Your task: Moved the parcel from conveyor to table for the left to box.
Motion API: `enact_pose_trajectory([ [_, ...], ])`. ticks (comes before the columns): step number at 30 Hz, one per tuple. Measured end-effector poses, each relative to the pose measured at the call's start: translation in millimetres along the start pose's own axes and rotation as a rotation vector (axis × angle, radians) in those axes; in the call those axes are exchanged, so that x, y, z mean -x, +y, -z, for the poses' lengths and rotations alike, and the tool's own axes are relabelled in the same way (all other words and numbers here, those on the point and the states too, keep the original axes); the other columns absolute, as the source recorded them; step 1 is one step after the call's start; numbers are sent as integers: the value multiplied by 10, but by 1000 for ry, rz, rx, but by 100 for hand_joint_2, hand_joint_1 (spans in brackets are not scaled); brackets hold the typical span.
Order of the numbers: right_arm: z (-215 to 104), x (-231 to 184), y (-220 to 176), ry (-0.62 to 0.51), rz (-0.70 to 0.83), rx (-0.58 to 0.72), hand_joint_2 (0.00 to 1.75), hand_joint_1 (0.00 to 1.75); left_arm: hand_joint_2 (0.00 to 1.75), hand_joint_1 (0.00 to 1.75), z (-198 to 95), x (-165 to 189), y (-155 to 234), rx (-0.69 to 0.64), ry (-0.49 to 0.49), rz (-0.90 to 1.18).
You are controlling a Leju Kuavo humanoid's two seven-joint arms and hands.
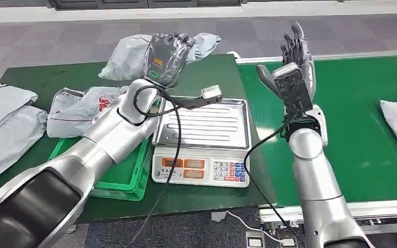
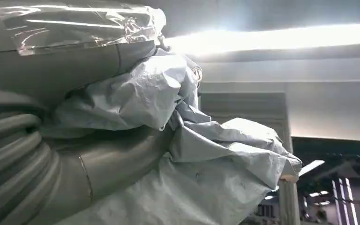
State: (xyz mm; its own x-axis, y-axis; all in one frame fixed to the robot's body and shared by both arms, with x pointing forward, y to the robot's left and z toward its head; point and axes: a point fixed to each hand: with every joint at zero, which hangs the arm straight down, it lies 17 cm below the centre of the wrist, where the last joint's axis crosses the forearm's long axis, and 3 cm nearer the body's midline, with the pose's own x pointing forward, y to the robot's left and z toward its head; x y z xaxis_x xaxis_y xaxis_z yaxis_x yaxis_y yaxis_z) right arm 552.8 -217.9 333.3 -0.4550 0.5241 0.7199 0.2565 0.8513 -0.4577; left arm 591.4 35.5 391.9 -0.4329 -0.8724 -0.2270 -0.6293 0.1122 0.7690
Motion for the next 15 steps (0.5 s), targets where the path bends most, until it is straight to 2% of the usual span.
enact_pose_trajectory([
  [10, 5, 22, -17, 12, -1, 9, 175, 0, 175, 175, -88, 390, 163, -78, 61, 106],
  [13, -16, 67, -36, 24, -7, 13, 175, 0, 175, 175, -212, 654, 165, -87, 109, 149],
  [15, -60, 138, -44, 41, -13, 8, 175, 0, 175, 175, -365, 981, 160, -89, 175, 160],
])
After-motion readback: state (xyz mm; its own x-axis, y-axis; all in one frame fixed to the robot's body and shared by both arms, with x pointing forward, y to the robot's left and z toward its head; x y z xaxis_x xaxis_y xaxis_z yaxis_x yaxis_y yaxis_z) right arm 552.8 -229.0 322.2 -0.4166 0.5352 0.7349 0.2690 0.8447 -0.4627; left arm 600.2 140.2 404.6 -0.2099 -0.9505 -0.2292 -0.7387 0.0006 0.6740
